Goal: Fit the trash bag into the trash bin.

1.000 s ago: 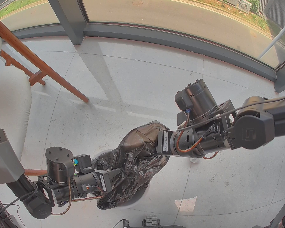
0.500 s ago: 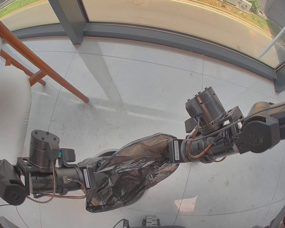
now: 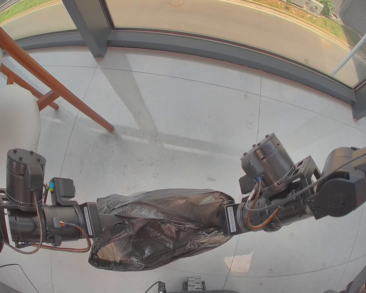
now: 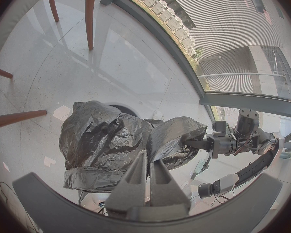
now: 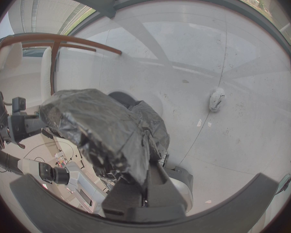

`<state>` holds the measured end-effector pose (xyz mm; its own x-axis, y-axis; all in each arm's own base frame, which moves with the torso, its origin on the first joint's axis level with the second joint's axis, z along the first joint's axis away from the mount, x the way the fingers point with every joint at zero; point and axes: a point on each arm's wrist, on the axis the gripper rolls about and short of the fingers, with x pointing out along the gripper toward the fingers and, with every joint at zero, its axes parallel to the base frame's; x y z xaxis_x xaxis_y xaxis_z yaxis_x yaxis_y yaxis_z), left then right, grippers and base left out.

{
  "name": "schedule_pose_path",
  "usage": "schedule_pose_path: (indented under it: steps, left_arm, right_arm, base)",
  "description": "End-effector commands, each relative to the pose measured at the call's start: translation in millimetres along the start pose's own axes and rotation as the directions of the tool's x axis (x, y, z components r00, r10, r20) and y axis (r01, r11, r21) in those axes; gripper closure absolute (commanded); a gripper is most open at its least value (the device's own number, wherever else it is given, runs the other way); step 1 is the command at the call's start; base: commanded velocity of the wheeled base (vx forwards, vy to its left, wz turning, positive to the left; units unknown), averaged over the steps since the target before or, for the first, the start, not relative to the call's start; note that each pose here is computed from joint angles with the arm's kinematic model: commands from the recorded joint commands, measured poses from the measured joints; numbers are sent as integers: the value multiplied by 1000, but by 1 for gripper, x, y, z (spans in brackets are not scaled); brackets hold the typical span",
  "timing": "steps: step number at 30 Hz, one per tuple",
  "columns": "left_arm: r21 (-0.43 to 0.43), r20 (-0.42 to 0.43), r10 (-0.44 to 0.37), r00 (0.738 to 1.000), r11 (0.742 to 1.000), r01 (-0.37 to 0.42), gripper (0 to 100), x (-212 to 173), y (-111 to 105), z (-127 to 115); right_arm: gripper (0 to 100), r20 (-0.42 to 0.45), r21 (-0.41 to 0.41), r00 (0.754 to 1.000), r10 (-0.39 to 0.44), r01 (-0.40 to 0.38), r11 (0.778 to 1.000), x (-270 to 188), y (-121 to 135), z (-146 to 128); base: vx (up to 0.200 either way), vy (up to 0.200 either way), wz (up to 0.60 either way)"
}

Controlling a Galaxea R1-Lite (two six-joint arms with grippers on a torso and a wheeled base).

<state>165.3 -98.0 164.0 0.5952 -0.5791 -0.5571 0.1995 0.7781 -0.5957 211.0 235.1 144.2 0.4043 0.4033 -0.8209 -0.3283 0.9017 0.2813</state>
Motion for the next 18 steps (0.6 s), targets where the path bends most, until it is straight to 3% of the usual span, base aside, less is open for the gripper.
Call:
schedule_pose_path:
  steps: [1, 6, 12, 18]
  left_arm:
    - [-1, -22, 12, 1000, 1000, -12, 100, 0, 5, -8]
    - [-5, -65, 50, 997, 999, -50, 100, 10, 11, -13]
    - [10, -140, 111, 984, 994, -111, 100, 27, 23, -22]
    - [19, -147, 122, 982, 993, -121, 100, 30, 26, -21]
  right_arm:
    - [100, -55, -30, 998, -19, 18, 999, 18, 5, -10]
    - [100, -95, -50, 994, -50, 45, 998, 45, 8, -17]
    - [100, -72, -42, 996, -49, 46, 998, 65, 8, -16]
    - [100, -62, -37, 995, -72, 70, 997, 73, 6, -16]
  base:
    - [0, 0, 0]
    - [0, 0, 0]
    - [0, 0, 0]
    - [0, 0, 0]
